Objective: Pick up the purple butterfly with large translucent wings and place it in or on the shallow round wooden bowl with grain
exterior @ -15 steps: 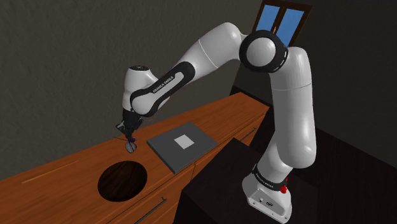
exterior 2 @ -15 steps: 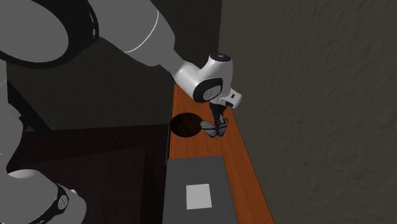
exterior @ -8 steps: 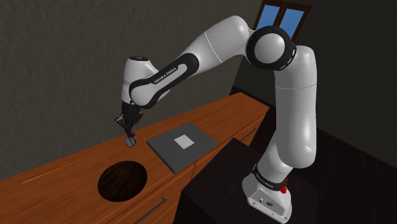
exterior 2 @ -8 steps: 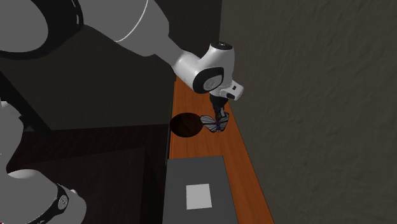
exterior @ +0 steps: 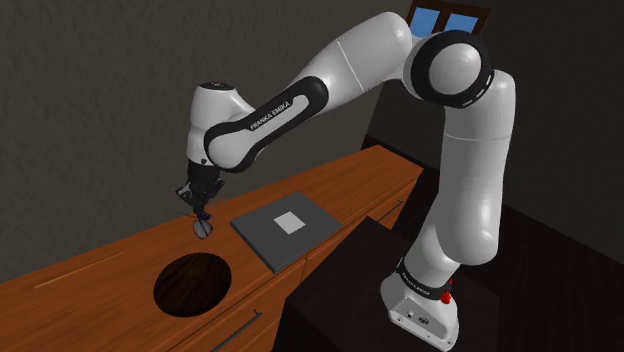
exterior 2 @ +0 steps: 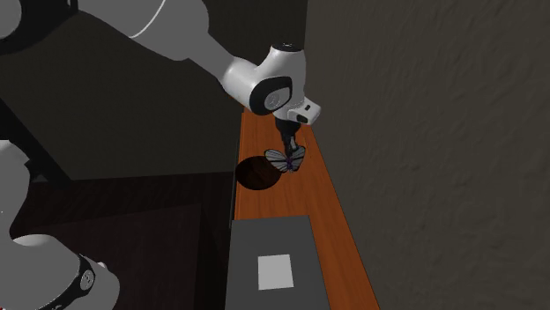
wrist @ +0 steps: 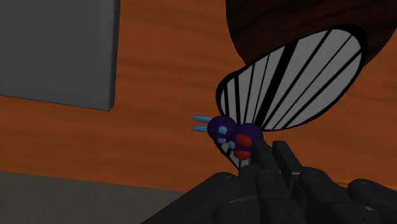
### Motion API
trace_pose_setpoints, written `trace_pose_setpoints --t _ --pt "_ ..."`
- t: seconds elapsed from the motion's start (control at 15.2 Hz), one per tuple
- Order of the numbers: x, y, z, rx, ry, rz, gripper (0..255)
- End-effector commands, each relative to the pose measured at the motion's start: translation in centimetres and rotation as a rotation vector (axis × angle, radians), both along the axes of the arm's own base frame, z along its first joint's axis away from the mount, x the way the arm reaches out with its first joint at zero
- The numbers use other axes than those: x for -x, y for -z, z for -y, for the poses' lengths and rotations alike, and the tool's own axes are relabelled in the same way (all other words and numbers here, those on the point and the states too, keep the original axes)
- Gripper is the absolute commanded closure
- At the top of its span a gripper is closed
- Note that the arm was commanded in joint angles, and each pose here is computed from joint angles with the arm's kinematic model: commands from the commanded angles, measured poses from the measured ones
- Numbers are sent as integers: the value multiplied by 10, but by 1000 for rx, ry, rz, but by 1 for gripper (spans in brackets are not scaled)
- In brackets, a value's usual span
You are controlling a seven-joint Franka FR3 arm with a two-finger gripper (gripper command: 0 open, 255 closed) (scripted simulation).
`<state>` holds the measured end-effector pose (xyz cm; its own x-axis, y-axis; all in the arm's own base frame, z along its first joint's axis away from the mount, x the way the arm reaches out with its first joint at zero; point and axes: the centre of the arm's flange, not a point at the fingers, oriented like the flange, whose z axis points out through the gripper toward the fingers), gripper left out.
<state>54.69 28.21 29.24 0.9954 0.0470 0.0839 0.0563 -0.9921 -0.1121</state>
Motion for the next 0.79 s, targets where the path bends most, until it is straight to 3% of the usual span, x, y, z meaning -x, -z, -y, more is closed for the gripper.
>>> trace_pose_setpoints --t 0.0,0.46,0.73 --pt "23 -2 -16 0 1 -1 255" --pt "95 -12 -73 0 1 -1 255" --pt "100 3 -77 0 1 -1 255"
